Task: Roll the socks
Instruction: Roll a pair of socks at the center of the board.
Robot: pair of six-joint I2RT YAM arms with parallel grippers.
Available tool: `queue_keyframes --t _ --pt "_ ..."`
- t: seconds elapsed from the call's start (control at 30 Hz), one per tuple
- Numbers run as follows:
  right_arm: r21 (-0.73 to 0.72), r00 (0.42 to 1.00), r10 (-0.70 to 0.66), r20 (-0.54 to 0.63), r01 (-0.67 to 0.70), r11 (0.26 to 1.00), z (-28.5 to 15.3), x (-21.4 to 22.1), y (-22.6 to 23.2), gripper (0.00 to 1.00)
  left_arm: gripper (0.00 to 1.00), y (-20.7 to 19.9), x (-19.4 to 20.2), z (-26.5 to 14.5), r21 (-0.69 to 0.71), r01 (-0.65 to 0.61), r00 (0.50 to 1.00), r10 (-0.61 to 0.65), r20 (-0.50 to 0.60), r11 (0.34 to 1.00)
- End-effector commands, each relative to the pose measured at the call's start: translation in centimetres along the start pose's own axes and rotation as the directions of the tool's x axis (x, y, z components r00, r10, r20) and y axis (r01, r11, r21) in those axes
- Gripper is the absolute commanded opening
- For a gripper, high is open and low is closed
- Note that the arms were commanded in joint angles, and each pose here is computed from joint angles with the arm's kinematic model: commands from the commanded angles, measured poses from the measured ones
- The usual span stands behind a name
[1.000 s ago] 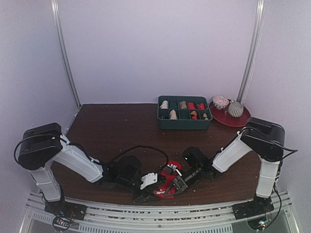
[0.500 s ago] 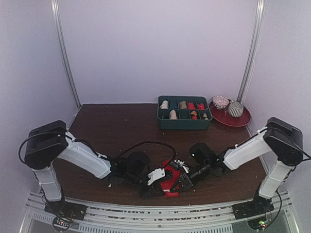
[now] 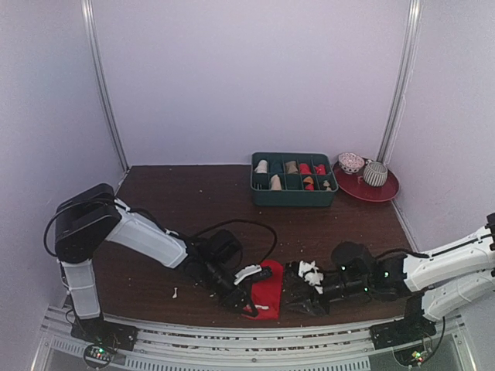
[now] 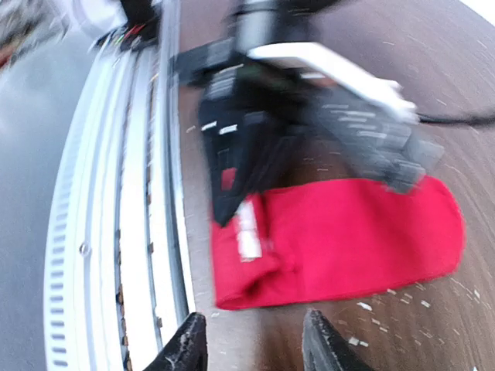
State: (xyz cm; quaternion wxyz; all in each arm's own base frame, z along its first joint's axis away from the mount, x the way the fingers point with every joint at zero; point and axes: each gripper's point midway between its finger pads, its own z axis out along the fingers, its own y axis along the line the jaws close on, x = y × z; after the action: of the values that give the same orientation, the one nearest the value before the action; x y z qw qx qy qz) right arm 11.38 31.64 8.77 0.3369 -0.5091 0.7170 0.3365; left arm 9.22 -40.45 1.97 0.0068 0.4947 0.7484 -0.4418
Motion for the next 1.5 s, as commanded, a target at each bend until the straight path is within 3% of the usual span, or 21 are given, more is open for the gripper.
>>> queue_keyframes --t 0.0,0.3,0.7,0.9,1.03,1.2,1.37,1.47 --pt "0.125 0.964 -0.263 -0.033 0.265 0.956 1.7 -0.4 0.1 0.45 0.0 1.6 4.5 0.7 -0.003 0.173 0.975 -0.172 -0.142 0.985" --pt "0.052 0.894 -0.419 -0.16 0.431 0.901 5.4 1.1 2.4 0.45 0.0 2.2 4.6 0.9 -0.005 0.182 0.972 -0.18 -0.152 0.983" --pt "0.141 0.877 -0.39 -0.279 0.439 0.887 7.4 3.9 0.2 0.4 0.0 1.9 4.9 0.9 0.017 0.179 0.971 -0.174 -0.163 0.984" --pt "0.148 0.889 -0.307 -0.339 0.372 0.916 7.9 5.8 -0.2 0.16 0.0 2.1 3.5 0.5 -0.004 0.14 0.981 -0.14 -0.132 0.99" --pt "0.127 0.906 -0.161 -0.392 0.227 0.966 7.7 8.3 0.2 0.07 0.35 2.3 -0.1 -1.4 -0.125 0.018 1.0 -0.021 -0.016 0.992" --pt "0.019 0.918 0.07 -0.39 -0.068 0.998 6.7 10.7 2.7 0.06 0.97 1.9 -5.3 -6.0 -0.34 -0.142 0.962 0.211 0.175 0.93" --pt "-0.068 0.851 0.296 -0.434 -0.358 0.931 6.1 12.4 4.0 0.06 0.98 -0.4 -6.8 -9.4 -0.449 -0.262 0.823 0.44 0.358 0.854" --pt "-0.093 0.78 0.42 -0.465 -0.514 0.853 5.9 13.2 4.4 0.06 0.98 -2.4 -5.9 -9.2 -0.478 -0.377 0.732 0.572 0.372 0.793"
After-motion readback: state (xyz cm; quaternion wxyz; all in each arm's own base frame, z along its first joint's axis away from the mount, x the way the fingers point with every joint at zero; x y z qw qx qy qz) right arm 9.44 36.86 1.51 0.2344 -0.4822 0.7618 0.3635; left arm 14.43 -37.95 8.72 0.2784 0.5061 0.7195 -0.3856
